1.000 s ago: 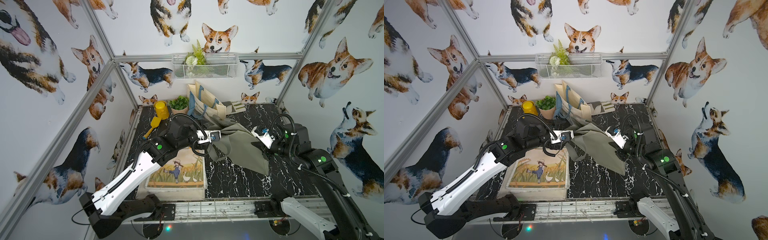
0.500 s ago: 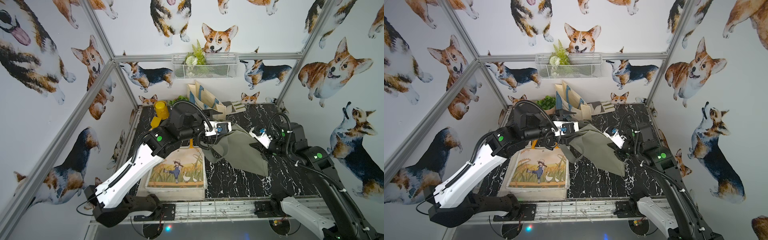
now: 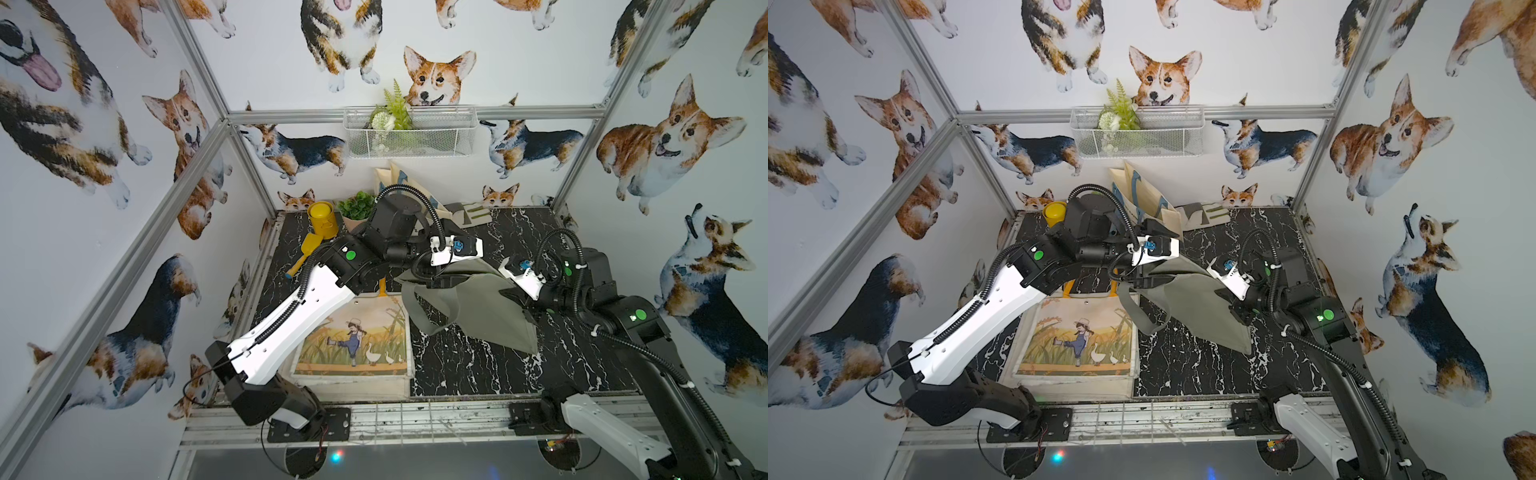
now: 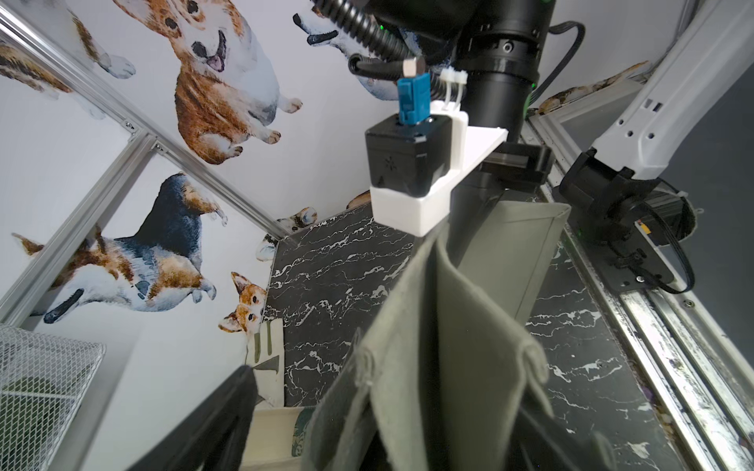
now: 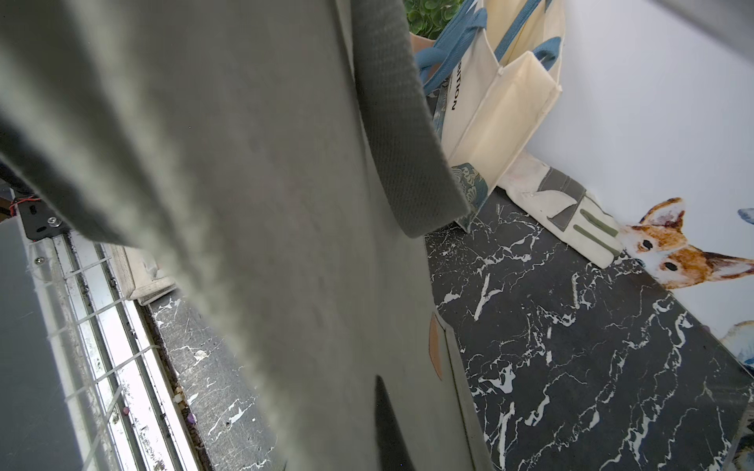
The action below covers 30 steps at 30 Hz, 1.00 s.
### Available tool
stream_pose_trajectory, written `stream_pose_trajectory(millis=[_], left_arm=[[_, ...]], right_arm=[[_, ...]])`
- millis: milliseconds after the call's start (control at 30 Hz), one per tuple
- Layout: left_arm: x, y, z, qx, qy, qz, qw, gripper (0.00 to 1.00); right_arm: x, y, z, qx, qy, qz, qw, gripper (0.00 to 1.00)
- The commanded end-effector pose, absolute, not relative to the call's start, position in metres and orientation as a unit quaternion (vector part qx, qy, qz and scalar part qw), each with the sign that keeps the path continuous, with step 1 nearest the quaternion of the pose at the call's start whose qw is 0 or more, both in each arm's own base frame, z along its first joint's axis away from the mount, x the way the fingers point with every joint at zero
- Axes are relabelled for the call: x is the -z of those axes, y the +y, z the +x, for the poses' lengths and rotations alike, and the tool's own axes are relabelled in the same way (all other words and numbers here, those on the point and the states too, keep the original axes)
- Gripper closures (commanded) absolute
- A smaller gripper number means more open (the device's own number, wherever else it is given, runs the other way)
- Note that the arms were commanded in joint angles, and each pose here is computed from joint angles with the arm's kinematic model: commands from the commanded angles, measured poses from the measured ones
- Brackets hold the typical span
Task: Put away the canvas bag
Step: Press the canvas bag.
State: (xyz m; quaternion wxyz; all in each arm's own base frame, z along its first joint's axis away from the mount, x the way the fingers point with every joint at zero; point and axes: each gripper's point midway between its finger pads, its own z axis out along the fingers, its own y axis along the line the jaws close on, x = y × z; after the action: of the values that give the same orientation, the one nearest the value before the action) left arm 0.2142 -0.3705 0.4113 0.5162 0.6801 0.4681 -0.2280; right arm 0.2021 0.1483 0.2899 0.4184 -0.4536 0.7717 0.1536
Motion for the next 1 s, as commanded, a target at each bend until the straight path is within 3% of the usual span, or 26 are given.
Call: stream_pose_trajectory(millis=[0, 233, 800, 900, 967], left_arm=[[-0.437, -0.355, 0.212, 0.245, 0.461, 0.660, 0.540, 0.12], [-0.462, -0.332, 0.200, 0.317, 0.457, 0.620, 0.553, 0.11], [-0.399, -0.378, 0.198, 0.343, 0.468, 0.669, 0.465, 0.10], [-0.383, -0.382, 0.208, 0.314, 0.478, 0.675, 0.465, 0.21], [-0.373, -0.382, 0.214, 0.290, 0.485, 0.680, 0.467, 0.47]], right_arm=[[-0.291, 0.148, 0.205, -0.146, 0.767, -0.458, 0.426, 1.00], [-0.291, 0.152, 0.205, -0.157, 0.762, -0.458, 0.429, 1.00], [-0.296, 0.156, 0.201, -0.173, 0.758, -0.457, 0.432, 0.98], [-0.298, 0.158, 0.203, -0.174, 0.757, -0.457, 0.434, 0.98], [-0.301, 0.159, 0.204, -0.175, 0.754, -0.455, 0.439, 0.97]])
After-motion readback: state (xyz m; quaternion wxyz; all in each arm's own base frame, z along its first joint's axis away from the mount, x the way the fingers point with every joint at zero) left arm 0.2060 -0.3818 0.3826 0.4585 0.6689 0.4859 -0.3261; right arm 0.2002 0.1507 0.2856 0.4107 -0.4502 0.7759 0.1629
